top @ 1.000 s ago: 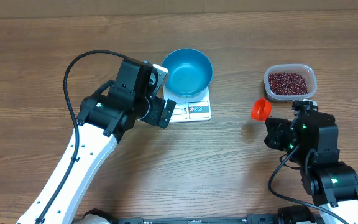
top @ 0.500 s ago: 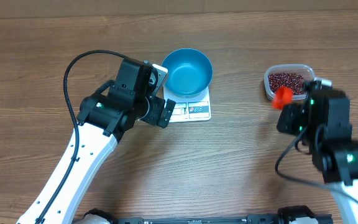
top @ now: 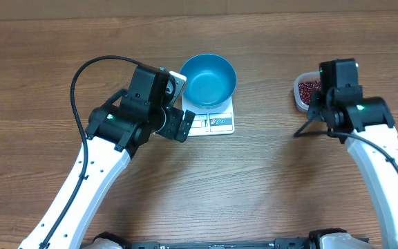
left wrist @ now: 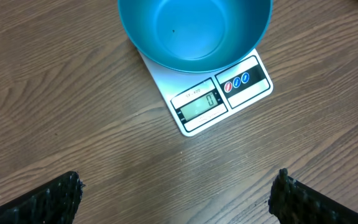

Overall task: Scoop item into bowl and weigh 150g on scale
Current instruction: 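Move the held red cup with the right gripper toward the bean tub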

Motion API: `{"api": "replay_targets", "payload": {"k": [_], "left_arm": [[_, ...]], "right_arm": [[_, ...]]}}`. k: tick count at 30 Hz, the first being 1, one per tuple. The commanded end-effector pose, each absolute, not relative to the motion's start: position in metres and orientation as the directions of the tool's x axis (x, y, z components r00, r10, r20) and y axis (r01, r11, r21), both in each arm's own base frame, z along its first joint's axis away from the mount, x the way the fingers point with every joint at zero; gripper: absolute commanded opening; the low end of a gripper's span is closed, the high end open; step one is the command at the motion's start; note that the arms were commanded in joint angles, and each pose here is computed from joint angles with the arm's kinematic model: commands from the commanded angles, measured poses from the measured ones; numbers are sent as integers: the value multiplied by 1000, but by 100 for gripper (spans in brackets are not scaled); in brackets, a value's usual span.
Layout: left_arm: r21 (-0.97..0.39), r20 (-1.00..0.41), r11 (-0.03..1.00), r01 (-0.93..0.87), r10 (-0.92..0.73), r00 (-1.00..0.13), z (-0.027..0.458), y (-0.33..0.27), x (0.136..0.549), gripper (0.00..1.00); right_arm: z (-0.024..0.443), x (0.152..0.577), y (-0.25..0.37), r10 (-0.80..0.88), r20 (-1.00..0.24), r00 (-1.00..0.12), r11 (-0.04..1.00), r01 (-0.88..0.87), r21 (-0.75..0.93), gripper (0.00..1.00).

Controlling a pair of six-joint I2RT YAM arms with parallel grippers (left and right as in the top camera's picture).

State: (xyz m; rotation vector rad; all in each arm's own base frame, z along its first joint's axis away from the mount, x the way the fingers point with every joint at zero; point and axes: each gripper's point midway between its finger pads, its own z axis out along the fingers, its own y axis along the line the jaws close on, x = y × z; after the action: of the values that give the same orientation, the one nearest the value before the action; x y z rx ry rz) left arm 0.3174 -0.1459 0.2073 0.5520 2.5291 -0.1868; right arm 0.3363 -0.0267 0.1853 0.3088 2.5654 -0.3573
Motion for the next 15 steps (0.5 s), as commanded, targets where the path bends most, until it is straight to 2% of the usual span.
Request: {"api": "replay_targets", "payload": {"k": [1,7,15], "left_arm": [[-6,-540,899,437,365,-759,210,-147,320,99],[-7,-541,900,437,364,-758,210,-148,320,100],[-6,-541,899,437,365,-758,210,-148,320,99]], "right_arm": [[200,344,-34,151,-575,-804,926,319,-203,4],[205,351,-33,145,-604,-784,928,320,-192,4],[210,365,-35,10,-611,-792,939,218,-267,3]]}}
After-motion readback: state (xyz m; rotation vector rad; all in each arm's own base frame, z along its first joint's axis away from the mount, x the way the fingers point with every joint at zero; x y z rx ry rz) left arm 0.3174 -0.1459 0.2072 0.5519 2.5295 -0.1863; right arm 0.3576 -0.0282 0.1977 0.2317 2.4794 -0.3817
